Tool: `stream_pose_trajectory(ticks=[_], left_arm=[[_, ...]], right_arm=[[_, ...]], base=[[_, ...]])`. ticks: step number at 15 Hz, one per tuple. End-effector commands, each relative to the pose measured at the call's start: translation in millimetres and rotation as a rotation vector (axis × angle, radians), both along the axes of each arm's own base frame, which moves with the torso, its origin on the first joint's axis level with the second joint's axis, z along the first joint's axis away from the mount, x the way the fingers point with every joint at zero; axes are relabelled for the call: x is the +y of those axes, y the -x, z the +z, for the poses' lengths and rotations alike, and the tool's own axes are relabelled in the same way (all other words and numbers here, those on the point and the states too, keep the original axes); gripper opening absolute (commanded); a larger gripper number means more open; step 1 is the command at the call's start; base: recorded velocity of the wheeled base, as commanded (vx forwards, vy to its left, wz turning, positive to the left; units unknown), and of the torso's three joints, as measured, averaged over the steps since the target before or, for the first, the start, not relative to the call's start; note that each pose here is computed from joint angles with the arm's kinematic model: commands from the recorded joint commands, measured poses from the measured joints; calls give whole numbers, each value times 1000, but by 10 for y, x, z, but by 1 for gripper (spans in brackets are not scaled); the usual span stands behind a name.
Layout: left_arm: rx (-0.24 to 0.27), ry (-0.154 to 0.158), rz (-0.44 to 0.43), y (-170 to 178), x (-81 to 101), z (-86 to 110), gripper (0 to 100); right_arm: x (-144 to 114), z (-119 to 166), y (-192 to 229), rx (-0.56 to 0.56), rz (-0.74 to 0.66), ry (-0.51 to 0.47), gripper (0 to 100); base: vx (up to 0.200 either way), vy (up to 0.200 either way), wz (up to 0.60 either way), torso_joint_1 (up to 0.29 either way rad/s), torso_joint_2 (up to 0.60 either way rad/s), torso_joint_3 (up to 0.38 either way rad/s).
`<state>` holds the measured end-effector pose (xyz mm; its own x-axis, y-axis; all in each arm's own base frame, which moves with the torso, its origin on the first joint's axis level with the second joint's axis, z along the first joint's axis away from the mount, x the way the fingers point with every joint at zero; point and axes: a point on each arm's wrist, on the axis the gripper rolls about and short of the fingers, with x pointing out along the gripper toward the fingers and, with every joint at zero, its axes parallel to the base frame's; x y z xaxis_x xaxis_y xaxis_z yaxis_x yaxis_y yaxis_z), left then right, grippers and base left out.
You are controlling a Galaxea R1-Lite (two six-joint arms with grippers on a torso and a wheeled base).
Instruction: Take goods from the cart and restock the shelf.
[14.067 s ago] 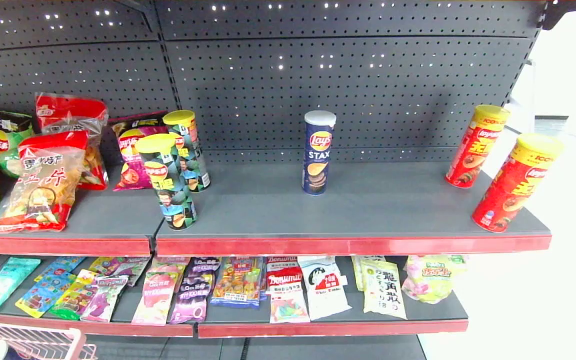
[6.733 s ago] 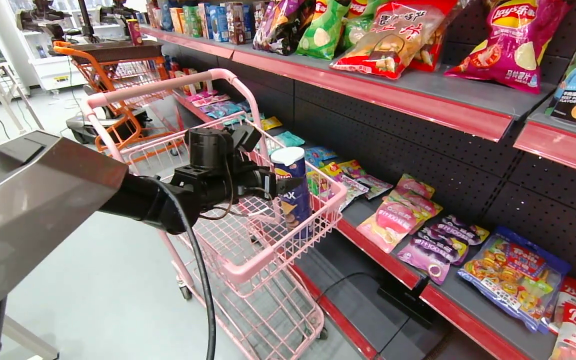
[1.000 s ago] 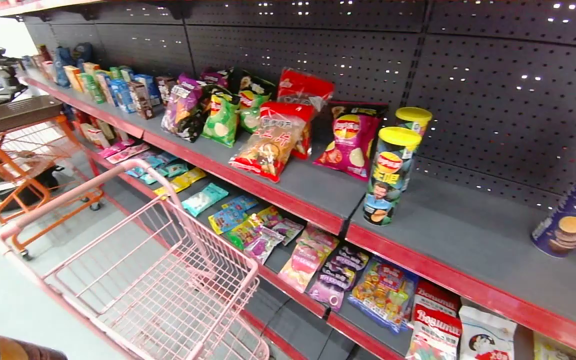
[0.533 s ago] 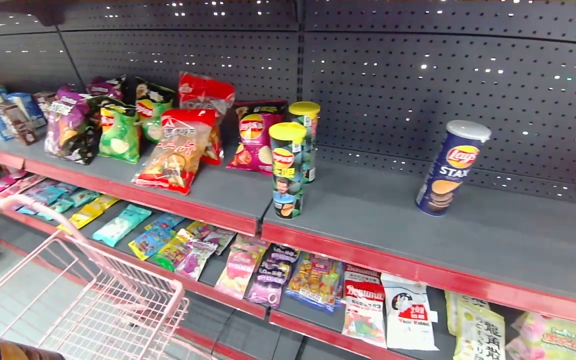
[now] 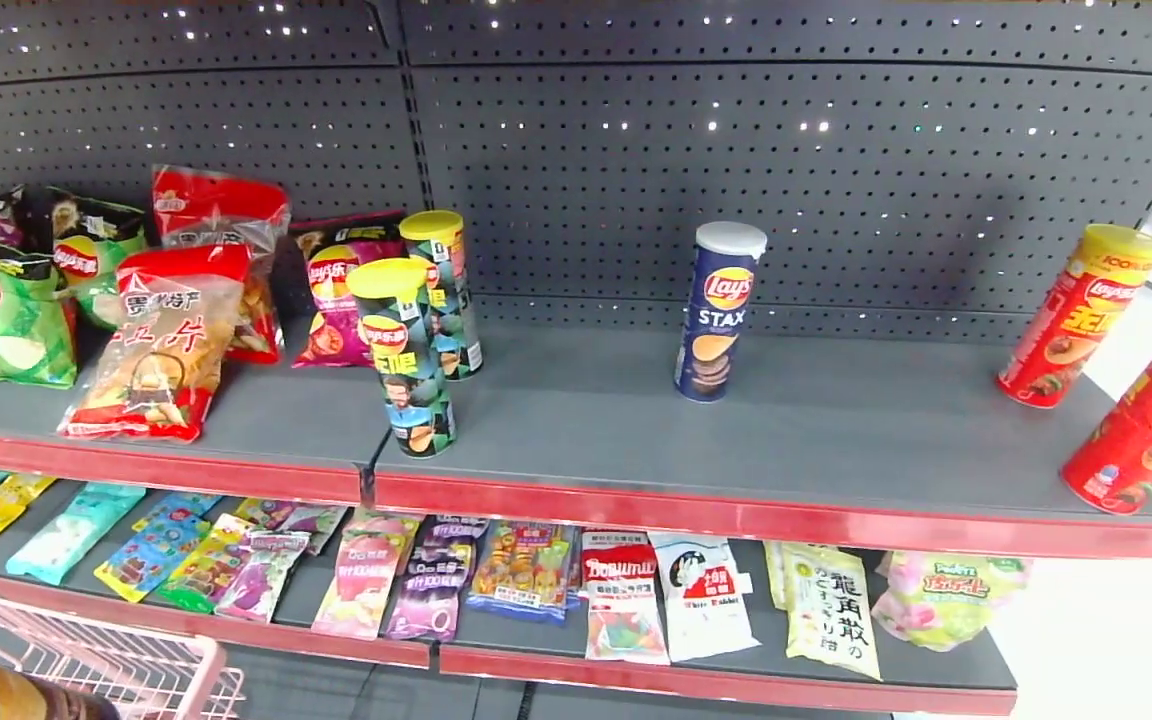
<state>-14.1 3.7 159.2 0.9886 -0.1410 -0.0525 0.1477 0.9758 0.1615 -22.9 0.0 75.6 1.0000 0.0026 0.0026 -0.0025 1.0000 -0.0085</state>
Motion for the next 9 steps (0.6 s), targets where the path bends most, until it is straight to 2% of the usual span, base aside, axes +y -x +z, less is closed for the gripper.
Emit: stream_pose_trajectory(ticks=[1,7,9], left_arm=[[8,-3,4,-13,-2,2,0],[-1,-1,4,3,2,-8,0],[-3,-4,2,8,3,-17,0]], right_arm=[[0,0,-1,1,1,1,100],[1,0,-1,1,4,2,100],[1,0,-1,1,8,-1,100]], base=[[0,0,0,0,0,0],[200,0,0,-3,-1,6],[0,0,0,0,0,0]])
